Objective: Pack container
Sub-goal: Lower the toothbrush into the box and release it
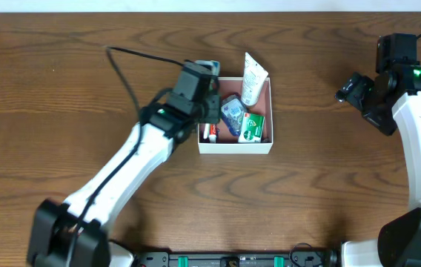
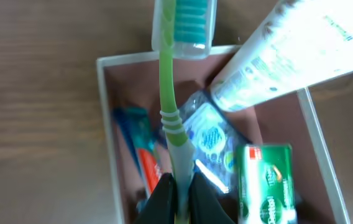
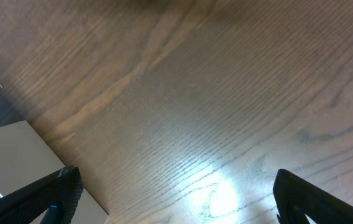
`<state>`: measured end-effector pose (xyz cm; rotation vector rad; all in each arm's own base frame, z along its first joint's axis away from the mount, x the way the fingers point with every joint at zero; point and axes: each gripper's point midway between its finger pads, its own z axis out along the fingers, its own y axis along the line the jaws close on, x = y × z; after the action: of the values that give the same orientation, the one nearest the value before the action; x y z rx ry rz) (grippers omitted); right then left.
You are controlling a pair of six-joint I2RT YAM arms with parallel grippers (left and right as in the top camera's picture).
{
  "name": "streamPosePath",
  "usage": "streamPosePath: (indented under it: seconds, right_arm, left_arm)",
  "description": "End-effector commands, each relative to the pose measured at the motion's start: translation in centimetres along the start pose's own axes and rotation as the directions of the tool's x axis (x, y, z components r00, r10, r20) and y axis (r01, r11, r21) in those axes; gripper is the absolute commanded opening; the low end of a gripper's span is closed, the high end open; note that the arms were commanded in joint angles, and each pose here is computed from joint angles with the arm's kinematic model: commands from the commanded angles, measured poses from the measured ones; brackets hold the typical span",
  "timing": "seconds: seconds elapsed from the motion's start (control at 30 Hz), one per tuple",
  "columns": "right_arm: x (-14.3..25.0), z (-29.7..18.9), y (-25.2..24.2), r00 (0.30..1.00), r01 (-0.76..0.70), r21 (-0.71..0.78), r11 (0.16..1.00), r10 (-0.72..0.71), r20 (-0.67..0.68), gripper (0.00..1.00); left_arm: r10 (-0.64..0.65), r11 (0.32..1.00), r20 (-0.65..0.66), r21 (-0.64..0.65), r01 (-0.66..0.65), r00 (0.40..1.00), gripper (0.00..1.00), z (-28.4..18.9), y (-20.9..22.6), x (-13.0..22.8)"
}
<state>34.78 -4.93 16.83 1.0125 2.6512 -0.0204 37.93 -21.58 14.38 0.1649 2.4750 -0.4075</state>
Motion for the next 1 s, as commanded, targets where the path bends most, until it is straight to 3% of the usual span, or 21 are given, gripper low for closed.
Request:
streamPosePath:
  seconds: [0.0, 0.07, 0.1, 0.13, 0.17, 0.27, 0.47, 0.63, 0.77, 0.87, 0.97]
  right_arm:
    - [-0.4, -0.3, 0.0, 1.000, -0.018, -0.002, 1.000, 0.018, 0.011, 0.99]
    - [-0.4, -0.3, 0.0, 1.000, -0.018, -0.002, 1.000, 0.018, 0.011, 0.99]
    - [-0.4, -0.3, 0.0, 1.000, -0.018, -0.002, 1.000, 0.018, 0.011, 0.99]
    - [-0.4, -0.3, 0.0, 1.000, -0.018, -0.002, 1.000, 0.018, 0.011, 0.99]
    - [-0.4, -0.3, 0.0, 1.000, -0.018, -0.002, 1.000, 0.018, 0.011, 0.99]
    - [-0.4, -0.3, 0.0, 1.000, -0.018, -0.002, 1.000, 0.018, 0.011, 0.99]
    - [-0.4, -0.3, 0.0, 1.000, -0.018, -0.002, 1.000, 0.018, 0.011, 0.99]
    - [-0.4, -0.3, 0.0, 1.000, -0.018, -0.002, 1.000, 0.018, 0.011, 0.99]
    - [-0.4, -0.3, 0.0, 1.000, -0.018, -0.002, 1.000, 0.018, 0.011, 0.99]
    - [-0.4, -0.3, 0.0, 1.000, -0.018, -0.002, 1.000, 0.018, 0.011, 0.99]
    - [-0.4, -0.3, 0.0, 1.000, -0.018, -0.002, 1.000, 0.018, 0.011, 0.99]
  left_arm:
    - [-0.021, 1.000, -0.016, -0.002, 0.020, 1.000, 0.06, 1.8, 0.3, 0.2]
    - [-0.021, 1.000, -0.017, -0.003, 0.021, 1.000, 0.10, 2.2, 0.4, 0.3]
    - [-0.021, 1.000, -0.017, -0.002, 0.021, 1.000, 0.17, 2.2, 0.4, 0.3]
    - [-0.020, 1.000, -0.017, 0.002, 0.021, 1.000, 0.33, 2.1, 0.3, 0.2]
    - [-0.021, 1.000, -0.016, 0.008, 0.021, 1.000, 0.41, 1.9, 0.1, 0.2]
    - [-0.023, 1.000, -0.009, 0.011, 0.023, 1.000, 0.56, 1.0, 0.2, -0.1]
    - [-0.078, 0.996, 0.044, -0.027, 0.079, 0.996, 0.64, -2.1, 3.0, -1.9]
    - [-0.185, 0.953, 0.105, -0.223, 0.204, 0.977, 0.73, -5.7, 10.9, -2.8]
    - [-0.257, 0.909, 0.136, -0.302, 0.287, 0.957, 0.80, -7.7, 16.2, -2.9]
    - [-0.310, 0.875, 0.134, -0.348, 0.337, 0.941, 0.98, -8.5, 18.9, -2.1]
    - [-0.345, 0.852, 0.123, -0.376, 0.365, 0.931, 0.98, -9.0, 20.4, -1.3]
